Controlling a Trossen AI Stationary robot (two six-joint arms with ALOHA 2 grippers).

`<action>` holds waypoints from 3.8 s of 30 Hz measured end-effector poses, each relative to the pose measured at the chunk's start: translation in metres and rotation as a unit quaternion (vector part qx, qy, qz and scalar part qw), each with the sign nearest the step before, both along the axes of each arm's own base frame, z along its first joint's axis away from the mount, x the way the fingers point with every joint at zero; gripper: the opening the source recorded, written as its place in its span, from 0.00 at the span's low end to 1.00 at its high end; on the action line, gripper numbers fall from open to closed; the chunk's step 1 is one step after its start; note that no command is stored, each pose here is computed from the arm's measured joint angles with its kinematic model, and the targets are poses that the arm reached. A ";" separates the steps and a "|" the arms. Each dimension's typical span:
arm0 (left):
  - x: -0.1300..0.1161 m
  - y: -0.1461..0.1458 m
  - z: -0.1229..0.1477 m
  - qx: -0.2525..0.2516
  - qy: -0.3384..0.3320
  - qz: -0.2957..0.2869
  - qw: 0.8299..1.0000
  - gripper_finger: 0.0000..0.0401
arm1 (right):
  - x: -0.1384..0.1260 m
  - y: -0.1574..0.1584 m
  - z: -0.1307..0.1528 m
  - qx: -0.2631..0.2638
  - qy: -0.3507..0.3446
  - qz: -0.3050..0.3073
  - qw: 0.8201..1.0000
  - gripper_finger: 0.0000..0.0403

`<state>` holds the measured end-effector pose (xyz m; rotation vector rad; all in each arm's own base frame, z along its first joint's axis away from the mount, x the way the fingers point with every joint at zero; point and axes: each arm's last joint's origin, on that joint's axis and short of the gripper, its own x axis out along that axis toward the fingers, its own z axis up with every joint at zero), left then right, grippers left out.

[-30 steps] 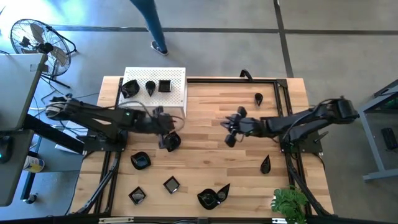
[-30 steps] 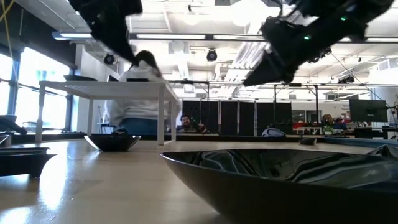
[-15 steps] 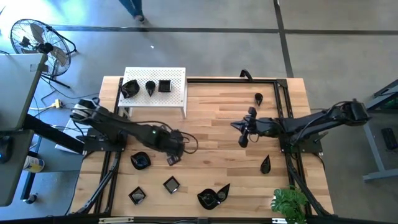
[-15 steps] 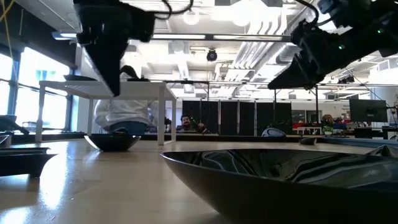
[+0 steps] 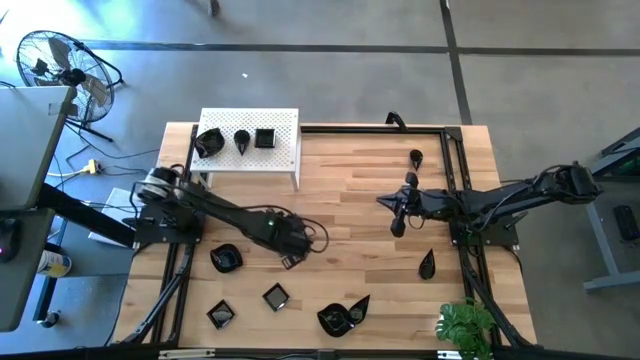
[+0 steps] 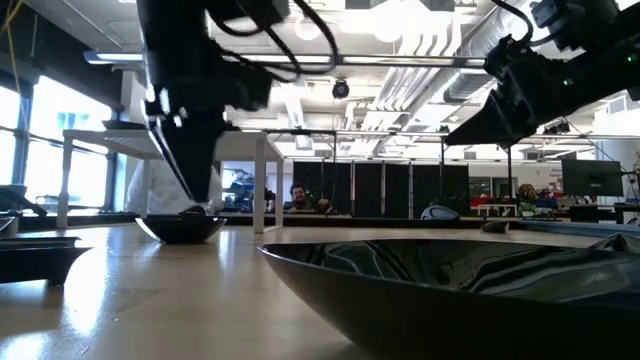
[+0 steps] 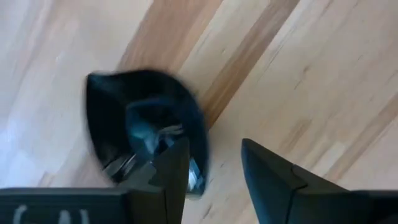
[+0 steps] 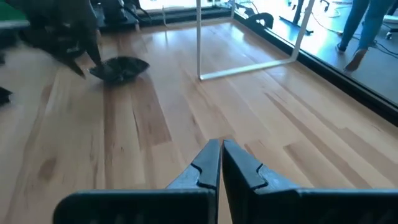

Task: Pick & Place Mini shaped plates
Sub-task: Stack the top black leaf shaped plate on top of the stacked black leaf shaped plates on the shelf

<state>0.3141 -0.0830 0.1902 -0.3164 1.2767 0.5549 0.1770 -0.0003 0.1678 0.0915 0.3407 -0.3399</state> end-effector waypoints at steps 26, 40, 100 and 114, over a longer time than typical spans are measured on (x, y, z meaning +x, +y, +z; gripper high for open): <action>0.011 -0.002 -0.019 0.032 0.077 -0.038 0.996 0.02 | 0.002 0.000 0.004 -0.006 -0.017 0.006 1.000 0.02; 0.035 0.019 0.089 0.111 0.074 -0.097 0.986 0.00 | 0.002 0.000 0.004 -0.006 -0.017 0.008 1.000 0.02; -0.170 0.146 0.108 0.239 0.198 -0.006 0.951 0.00 | 0.002 0.002 0.004 0.005 -0.018 0.032 0.999 0.02; -0.170 0.147 0.106 0.263 0.219 -0.031 0.939 0.00 | 0.002 0.002 0.004 0.009 -0.020 0.031 0.999 0.02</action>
